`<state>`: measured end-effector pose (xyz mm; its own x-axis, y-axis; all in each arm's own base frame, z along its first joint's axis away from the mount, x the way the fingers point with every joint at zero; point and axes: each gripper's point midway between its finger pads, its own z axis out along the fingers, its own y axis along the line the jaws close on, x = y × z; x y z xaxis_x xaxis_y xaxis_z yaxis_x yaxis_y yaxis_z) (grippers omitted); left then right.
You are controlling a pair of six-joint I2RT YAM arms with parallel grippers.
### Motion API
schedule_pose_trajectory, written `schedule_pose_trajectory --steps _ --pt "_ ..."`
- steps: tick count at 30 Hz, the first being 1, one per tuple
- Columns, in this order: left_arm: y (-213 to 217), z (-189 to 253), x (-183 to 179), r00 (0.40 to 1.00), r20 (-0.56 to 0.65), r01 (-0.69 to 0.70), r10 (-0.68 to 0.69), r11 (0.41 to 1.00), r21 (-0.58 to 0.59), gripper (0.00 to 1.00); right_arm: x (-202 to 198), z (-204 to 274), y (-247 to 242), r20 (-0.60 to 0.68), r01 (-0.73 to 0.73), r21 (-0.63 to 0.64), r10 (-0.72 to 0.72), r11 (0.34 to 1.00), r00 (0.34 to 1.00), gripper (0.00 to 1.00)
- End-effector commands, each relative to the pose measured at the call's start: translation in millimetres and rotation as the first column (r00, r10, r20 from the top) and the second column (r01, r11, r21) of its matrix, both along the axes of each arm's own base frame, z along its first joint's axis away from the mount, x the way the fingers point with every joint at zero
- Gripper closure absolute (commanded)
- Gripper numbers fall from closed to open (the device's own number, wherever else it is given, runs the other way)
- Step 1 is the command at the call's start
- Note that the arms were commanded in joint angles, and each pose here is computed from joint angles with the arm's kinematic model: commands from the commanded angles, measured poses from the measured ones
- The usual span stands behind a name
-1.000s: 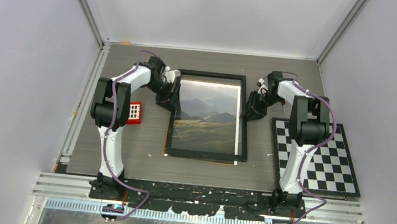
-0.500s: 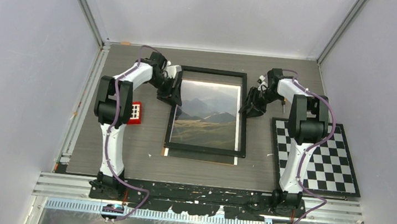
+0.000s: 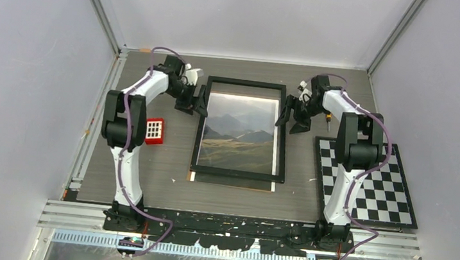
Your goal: Take the photo out of the frame
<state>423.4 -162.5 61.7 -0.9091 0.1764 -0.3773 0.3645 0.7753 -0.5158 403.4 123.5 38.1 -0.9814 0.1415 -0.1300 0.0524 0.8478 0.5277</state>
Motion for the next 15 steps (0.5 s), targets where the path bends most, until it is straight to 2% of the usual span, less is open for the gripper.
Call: schedule_pose_trajectory --steps 1,6,9,12,15 --pt "-0.4 62.9 -20.2 0.971 0.210 0.126 -0.117 0.991 -0.034 0.13 -11.1 52.1 -5.6 0.186 -0.111 -0.023 0.114 0.994 0.976 0.23" --pt "4.2 67.3 -87.2 0.880 0.299 0.362 -0.368 0.929 0.078 0.02 -43.4 76.4 -2.7 0.249 -0.186 -0.004 0.181 0.983 0.952 0.19" --pt "9.5 64.8 -123.7 0.800 0.335 0.473 -0.498 0.866 0.159 0.00 -58.2 92.2 -5.1 0.334 -0.243 -0.037 0.241 0.969 0.911 0.16" --pt "14.1 65.2 -151.4 0.708 0.362 0.559 -0.606 0.795 0.238 0.00 -75.9 108.2 -13.4 0.461 -0.302 -0.135 0.329 0.944 0.824 0.08" --pt "19.2 66.2 -165.6 0.611 0.423 0.592 -0.670 0.740 0.319 0.00 -92.0 120.6 -23.0 0.573 -0.323 -0.255 0.412 0.911 0.709 0.01"
